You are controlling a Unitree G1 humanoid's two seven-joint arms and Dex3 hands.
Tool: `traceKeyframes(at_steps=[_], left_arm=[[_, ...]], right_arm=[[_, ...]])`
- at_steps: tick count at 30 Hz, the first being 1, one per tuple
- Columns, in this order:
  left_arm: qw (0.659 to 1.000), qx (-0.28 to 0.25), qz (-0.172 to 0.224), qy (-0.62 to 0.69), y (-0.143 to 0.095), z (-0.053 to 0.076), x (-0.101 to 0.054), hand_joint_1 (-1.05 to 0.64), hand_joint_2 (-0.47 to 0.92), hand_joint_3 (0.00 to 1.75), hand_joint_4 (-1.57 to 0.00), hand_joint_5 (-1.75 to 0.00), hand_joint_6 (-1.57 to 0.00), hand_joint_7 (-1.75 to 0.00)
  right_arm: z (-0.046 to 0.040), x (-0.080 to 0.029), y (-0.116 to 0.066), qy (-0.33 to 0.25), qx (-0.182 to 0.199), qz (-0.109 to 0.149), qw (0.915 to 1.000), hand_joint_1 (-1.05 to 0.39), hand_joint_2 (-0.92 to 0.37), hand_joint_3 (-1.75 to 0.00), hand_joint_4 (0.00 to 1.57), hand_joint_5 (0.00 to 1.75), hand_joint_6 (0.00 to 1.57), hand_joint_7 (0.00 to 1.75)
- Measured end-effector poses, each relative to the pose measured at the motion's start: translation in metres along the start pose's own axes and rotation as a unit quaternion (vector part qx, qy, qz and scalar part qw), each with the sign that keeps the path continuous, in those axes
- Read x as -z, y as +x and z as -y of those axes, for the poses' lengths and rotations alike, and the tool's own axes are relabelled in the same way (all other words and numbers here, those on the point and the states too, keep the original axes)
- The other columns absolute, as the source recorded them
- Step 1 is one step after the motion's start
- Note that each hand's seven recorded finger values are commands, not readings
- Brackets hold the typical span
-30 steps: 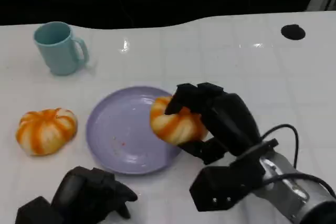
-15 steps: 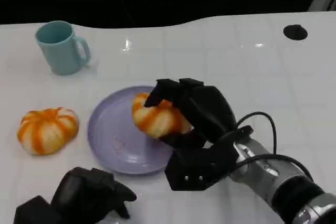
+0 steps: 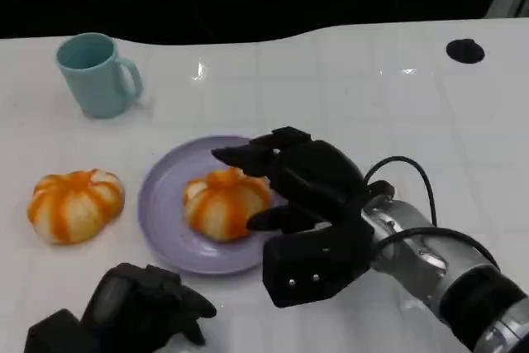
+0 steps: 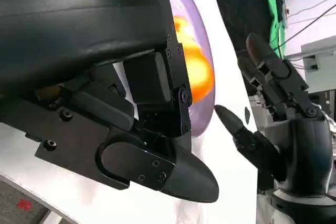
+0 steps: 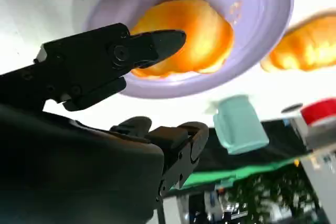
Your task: Grasp the bread from the table and place it into the plate.
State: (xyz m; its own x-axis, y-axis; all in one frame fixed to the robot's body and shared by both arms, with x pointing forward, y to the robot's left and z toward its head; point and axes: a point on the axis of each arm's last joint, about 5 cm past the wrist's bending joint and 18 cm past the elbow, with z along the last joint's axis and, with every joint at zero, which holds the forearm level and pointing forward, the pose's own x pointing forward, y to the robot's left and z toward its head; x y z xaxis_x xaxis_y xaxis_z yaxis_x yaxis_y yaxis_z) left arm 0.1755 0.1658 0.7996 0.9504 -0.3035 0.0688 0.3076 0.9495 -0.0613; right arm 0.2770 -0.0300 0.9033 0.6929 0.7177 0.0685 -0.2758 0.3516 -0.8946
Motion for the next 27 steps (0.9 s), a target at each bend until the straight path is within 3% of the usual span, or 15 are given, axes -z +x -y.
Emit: traceKeyframes(at_steps=[8,13,18,23,24,25,27], left_arm=[[1.000,0.000,0.001,0.000,0.001,0.001,0.000,-1.05,0.92,0.10,-1.30,-0.99,-1.55,-0.28],[1.000,0.000,0.002,-0.001,0.001,0.001,0.000,-1.05,0.92,0.10,-1.31,-0.99,-1.55,-0.28],[1.000,0.000,0.002,-0.002,0.002,0.001,0.000,-1.05,0.92,0.10,-1.31,-0.99,-1.55,-0.28],[1.000,0.001,0.000,-0.003,0.002,0.001,0.000,-1.05,0.92,0.09,-1.32,-0.99,-1.55,-0.28],[1.000,0.001,-0.001,-0.003,0.002,0.001,0.000,-1.05,0.92,0.09,-1.32,-0.99,-1.55,-0.28],[1.000,0.001,-0.002,-0.004,0.002,0.001,0.000,-1.05,0.92,0.09,-1.32,-0.99,-1.55,-0.28],[1.000,0.001,-0.002,-0.004,0.002,0.001,0.000,-1.05,0.92,0.09,-1.32,-0.99,-1.55,-0.28]], right_arm=[[0.0039,-0.002,-0.014,0.022,-0.005,0.012,0.9997,-0.59,-0.92,-0.09,0.03,0.39,0.26,0.01],[0.0072,0.001,-0.029,0.050,0.037,0.029,0.9977,-0.57,-0.92,-0.12,0.09,0.50,0.31,0.04],[0.0049,0.004,-0.047,0.094,0.074,0.032,0.9923,-0.52,-0.92,-0.12,0.24,0.63,0.49,0.12],[0.0033,0.007,-0.068,0.179,0.124,0.042,0.9750,-0.47,-0.92,-0.12,0.39,0.76,0.63,0.20],[0.0030,0.008,-0.072,0.197,0.132,0.045,0.9704,-0.45,-0.92,-0.11,0.42,0.85,0.66,0.23],[0.0026,0.009,-0.076,0.215,0.142,0.048,0.9651,-0.42,-0.92,-0.11,0.44,1.01,0.69,0.30],[0.0005,0.010,-0.085,0.254,0.159,0.058,0.9521,-0.37,-0.92,-0.12,0.47,1.16,0.63,0.60]])
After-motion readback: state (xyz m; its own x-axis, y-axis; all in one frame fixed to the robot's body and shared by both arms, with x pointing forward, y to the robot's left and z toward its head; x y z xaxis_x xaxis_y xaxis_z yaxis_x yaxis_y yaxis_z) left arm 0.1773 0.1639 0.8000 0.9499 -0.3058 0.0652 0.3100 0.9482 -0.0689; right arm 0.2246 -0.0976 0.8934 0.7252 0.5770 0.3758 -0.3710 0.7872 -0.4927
